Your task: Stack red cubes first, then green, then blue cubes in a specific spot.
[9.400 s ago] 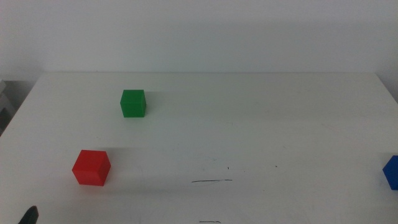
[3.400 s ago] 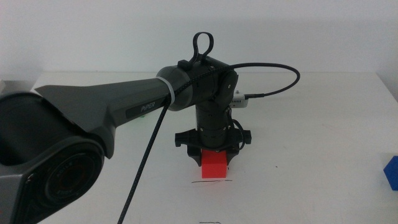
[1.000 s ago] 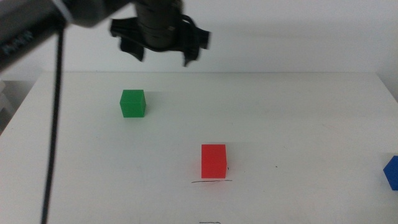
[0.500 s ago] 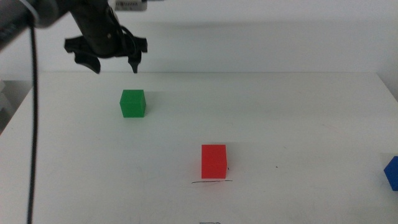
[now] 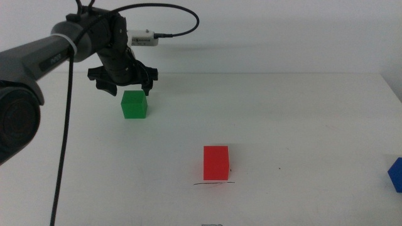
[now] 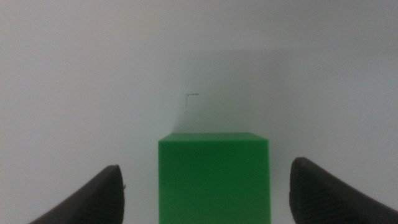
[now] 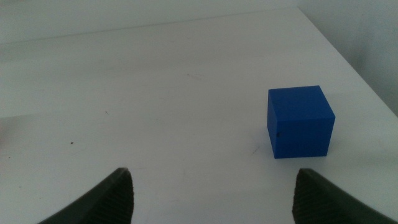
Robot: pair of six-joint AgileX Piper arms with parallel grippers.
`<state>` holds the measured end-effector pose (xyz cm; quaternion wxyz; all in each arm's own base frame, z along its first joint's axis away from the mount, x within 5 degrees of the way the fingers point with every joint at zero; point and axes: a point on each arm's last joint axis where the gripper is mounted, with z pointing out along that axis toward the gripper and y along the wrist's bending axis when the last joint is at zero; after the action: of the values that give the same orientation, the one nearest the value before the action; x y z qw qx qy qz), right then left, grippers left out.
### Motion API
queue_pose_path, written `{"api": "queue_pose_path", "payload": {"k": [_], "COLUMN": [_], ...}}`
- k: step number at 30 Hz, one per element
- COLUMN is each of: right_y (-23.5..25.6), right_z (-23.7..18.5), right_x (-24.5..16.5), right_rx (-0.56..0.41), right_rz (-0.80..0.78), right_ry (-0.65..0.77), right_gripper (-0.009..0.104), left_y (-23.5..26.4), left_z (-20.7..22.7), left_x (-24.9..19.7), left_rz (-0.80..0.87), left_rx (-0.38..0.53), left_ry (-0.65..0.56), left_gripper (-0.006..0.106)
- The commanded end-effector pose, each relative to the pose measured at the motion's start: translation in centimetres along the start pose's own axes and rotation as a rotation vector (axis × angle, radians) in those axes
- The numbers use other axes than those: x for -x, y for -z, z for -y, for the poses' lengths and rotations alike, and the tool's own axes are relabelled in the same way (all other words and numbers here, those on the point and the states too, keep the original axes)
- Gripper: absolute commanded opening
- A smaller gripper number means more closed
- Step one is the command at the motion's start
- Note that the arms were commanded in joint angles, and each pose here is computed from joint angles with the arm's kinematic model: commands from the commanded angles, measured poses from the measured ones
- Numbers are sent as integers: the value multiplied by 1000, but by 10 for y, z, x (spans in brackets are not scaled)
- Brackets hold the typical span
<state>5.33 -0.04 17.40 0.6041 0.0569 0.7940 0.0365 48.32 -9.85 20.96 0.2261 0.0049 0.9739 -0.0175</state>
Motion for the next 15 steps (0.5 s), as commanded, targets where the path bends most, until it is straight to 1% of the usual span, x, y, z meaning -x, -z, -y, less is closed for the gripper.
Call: {"api": "queue_pose_path", "payload": {"k": [1,7,9,12,15], "right_y": [2,2,2,2,2], "right_z": [-1,-1,-1,-1,-1], "right_x": [10,10,10,10,10], "right_rx": [0,0,0,0,0], "right_rz": [89,89,89,89,89], "right_ry": [16,16,16,16,16], "right_gripper": [65,65,65,65,65], "left_y": [34,16,12,5,5], "left_z": [1,4,4,5,5], "left_x": [18,15,14,12,13], "left_rz": [129,106,97,87,101], "left_rx": [-30,-51,-59,-59,-62], "left_ry": [13,42,50,56,57], "left_gripper": [88,88,85,77,63]}}
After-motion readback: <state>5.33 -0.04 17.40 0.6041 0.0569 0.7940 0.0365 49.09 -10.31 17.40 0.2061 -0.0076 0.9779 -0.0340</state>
